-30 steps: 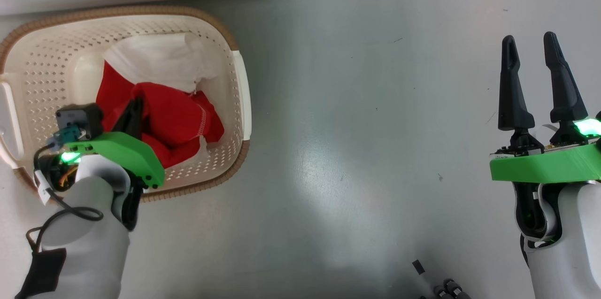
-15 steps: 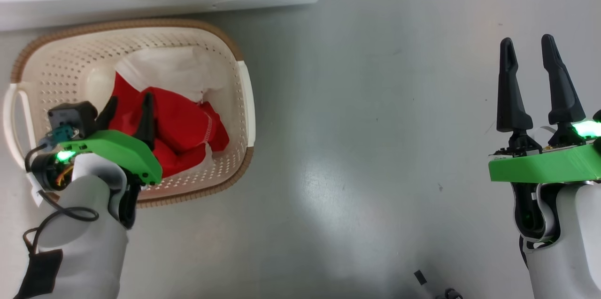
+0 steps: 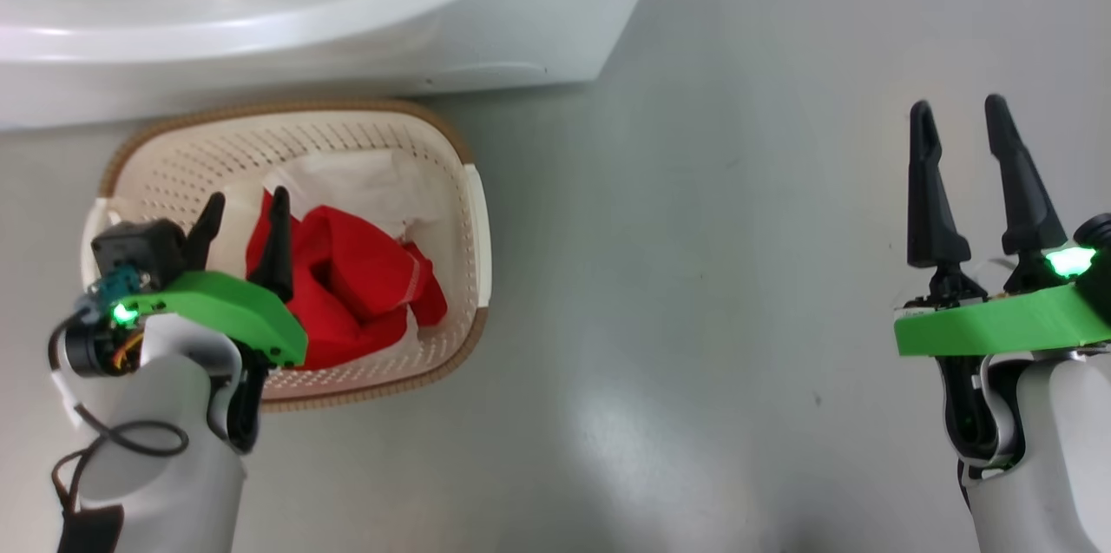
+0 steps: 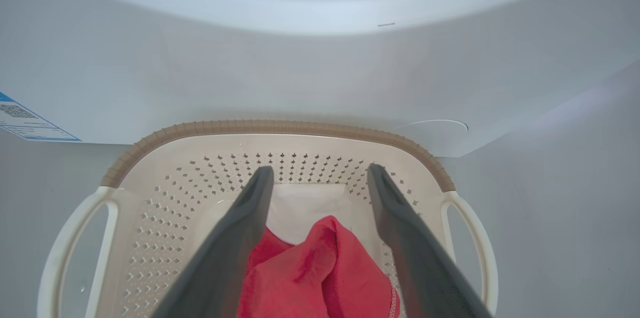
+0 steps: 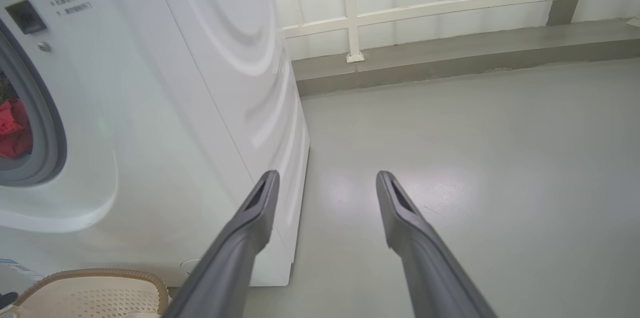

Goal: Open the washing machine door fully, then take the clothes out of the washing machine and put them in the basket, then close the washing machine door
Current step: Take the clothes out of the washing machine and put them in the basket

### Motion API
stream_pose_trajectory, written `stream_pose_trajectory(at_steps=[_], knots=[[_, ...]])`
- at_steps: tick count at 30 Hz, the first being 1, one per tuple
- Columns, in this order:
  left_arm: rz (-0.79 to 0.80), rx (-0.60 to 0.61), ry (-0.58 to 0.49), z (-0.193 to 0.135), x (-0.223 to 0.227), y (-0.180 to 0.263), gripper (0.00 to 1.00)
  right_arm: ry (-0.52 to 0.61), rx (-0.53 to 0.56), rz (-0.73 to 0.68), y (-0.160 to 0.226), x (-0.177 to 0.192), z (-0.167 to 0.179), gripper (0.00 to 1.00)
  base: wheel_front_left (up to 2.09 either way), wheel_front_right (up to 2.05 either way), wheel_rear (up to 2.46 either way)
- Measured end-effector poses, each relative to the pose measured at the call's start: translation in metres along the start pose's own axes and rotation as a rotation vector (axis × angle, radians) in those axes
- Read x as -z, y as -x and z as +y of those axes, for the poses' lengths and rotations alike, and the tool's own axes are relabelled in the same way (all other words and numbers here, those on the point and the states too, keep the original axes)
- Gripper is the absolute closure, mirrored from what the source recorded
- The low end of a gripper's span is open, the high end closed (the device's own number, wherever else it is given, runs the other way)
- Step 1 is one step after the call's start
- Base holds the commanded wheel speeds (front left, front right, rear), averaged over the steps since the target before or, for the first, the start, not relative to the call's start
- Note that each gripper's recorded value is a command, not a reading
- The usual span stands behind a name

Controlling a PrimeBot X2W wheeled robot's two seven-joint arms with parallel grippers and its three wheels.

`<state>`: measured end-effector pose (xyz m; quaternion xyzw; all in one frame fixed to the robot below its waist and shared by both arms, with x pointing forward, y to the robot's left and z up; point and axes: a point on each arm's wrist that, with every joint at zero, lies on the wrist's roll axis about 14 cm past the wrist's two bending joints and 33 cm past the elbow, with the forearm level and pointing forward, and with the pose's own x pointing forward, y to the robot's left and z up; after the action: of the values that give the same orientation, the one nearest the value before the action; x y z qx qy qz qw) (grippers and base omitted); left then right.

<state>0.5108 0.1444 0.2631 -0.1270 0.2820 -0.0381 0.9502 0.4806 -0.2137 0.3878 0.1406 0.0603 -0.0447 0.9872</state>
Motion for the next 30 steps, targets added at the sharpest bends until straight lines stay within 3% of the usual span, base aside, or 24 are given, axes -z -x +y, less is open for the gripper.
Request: stream_pose_trajectory(at_steps=[17,30], knots=[[-0.272,0.036,-0.054,-0.016,-0.083,0.063,0.0,-0.007,-0.029,-0.064,0.034,-0.04,0.014,0.0,0.0,0.0,0.0],[-0.449,0.034,-0.081,-0.023,-0.119,0.125,0.0,-0.007,-0.029,-0.087,0.068,-0.056,0.015,0.0,0.0,0.0,0.0]])
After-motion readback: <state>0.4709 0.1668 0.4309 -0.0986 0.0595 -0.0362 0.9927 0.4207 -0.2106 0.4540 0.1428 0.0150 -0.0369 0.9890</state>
